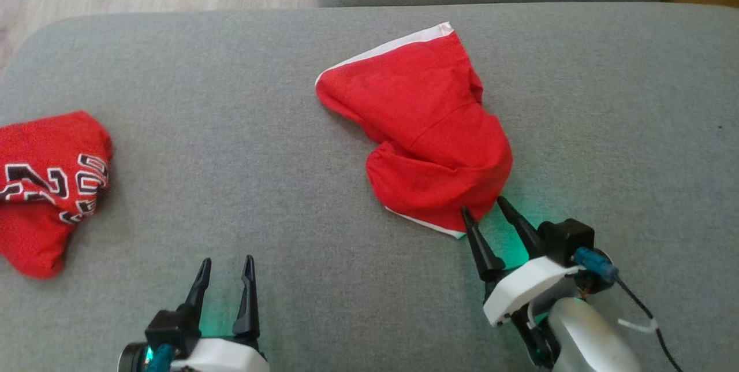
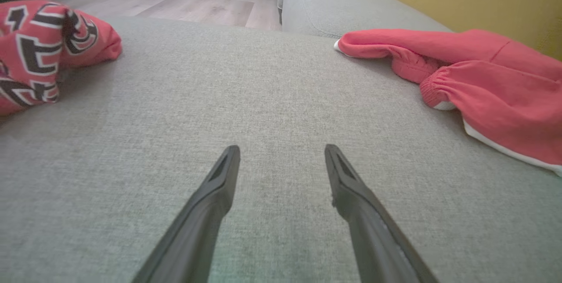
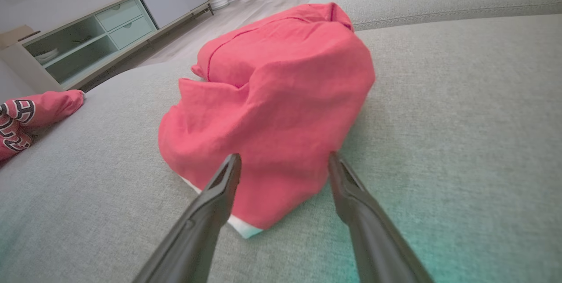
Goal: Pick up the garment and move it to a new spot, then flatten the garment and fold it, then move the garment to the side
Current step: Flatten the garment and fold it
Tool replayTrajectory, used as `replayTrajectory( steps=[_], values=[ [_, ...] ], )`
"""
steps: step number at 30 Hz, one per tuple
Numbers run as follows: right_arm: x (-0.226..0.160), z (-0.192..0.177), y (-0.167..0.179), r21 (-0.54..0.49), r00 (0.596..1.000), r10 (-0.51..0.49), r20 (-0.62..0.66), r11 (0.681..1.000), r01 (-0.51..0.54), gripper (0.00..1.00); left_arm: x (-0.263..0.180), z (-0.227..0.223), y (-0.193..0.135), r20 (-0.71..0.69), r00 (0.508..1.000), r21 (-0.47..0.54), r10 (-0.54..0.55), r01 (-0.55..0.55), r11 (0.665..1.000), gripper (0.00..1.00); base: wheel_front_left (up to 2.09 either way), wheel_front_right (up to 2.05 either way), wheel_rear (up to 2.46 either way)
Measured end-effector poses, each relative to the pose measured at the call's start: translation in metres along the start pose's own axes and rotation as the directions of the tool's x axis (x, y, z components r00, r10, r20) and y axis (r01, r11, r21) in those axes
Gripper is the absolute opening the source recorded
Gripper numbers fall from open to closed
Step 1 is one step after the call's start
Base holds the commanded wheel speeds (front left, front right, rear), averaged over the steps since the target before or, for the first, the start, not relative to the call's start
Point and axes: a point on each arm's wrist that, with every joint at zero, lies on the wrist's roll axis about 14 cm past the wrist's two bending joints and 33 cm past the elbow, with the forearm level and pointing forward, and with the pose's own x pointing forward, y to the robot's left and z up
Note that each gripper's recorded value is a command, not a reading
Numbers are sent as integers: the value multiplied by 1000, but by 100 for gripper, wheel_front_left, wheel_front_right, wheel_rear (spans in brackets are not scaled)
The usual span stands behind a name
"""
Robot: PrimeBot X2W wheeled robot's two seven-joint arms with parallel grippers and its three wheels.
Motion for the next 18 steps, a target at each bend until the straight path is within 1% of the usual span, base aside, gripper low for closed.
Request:
replayTrajectory(
  steps=[3,7,11,12,13,16,18],
  values=[
    [3,1,-2,1,1000,-4,0,1000,4,100,-1,0,2,-1,1000,-1,7,-7,1000,100,0,0,0],
    [4,-6,-13,16,999,-38,-24,999,38,100,-2,-2,4,-7,1000,-2,13,-13,1000,100,0,0,0],
    [8,-8,-13,26,999,-35,-32,999,36,100,0,-2,5,-6,1000,-2,17,-17,1000,100,0,0,0],
    [10,-6,-12,35,999,-33,-25,999,34,33,0,-1,6,-5,1000,-2,18,-18,1000,100,0,0,0],
    [13,-1,-11,45,999,-30,-13,999,31,0,0,-1,6,-5,1000,-2,19,-19,1000,100,0,0,0],
    [18,17,-9,74,999,-27,46,997,24,0,0,-1,7,-5,1000,-3,22,-22,1000,100,0,0,0],
    [19,33,-16,88,994,-50,98,995,41,0,-1,0,7,-1,1000,-3,22,-22,1000,100,0,0,0]
  ],
)
